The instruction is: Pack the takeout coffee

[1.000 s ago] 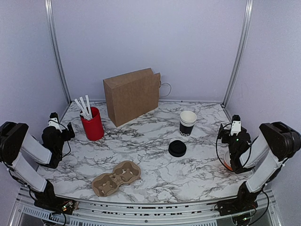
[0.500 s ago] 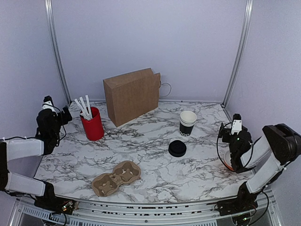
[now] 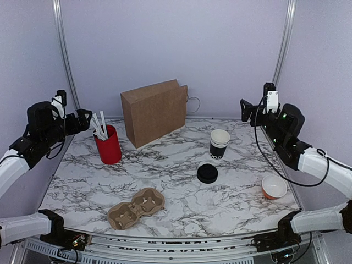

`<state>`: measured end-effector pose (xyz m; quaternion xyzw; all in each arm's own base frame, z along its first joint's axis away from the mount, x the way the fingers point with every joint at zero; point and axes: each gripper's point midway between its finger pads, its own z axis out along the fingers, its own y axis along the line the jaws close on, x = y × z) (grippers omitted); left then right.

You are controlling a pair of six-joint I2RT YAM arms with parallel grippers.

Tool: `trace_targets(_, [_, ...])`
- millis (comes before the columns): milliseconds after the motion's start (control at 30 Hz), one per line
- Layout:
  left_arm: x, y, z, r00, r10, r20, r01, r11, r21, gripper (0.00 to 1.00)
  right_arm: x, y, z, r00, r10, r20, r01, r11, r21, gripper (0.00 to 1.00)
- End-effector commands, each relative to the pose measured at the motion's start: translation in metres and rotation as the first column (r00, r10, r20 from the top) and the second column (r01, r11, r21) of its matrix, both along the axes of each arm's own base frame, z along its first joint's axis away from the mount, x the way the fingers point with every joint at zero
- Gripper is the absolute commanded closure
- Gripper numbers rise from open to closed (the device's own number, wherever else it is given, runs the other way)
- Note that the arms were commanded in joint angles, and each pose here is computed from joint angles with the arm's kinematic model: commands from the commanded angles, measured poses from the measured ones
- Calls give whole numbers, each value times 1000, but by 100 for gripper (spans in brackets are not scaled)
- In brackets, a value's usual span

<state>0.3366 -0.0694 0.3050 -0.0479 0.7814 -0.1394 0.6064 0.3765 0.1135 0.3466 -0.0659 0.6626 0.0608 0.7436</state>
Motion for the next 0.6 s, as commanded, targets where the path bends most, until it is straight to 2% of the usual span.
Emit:
trace_targets(0, [-27,-33,-2,974,-160,-158,163,987,8,1,-7,8,-22,967,21,-255,-6,998,61,0])
trace_targets(67, [-33,-32,17,977,-164,-140,165,986,-6,1,-8,-8,-18,951,-59,-305,85,994,74,0])
trace_targets(200, [-44,6,47,996,29,-82,-29,1000,11,1,-15,-35,-13,922,-194,-336,207,978,5,0])
trace_targets(267, [-49,7,57,998,22,-52,-21,1000,21,1,-23,-47,-14,909,-233,-346,258,966,27,0])
trace_targets(367, [-51,-3,57,998,-33,-57,33,999,-2,1,-34,-59,-22,906,-228,-358,275,958,85,0])
trace_targets(567, [-46,-4,31,994,-32,-100,32,999,-3,1,-38,-56,-54,877,-186,-443,231,972,49,0])
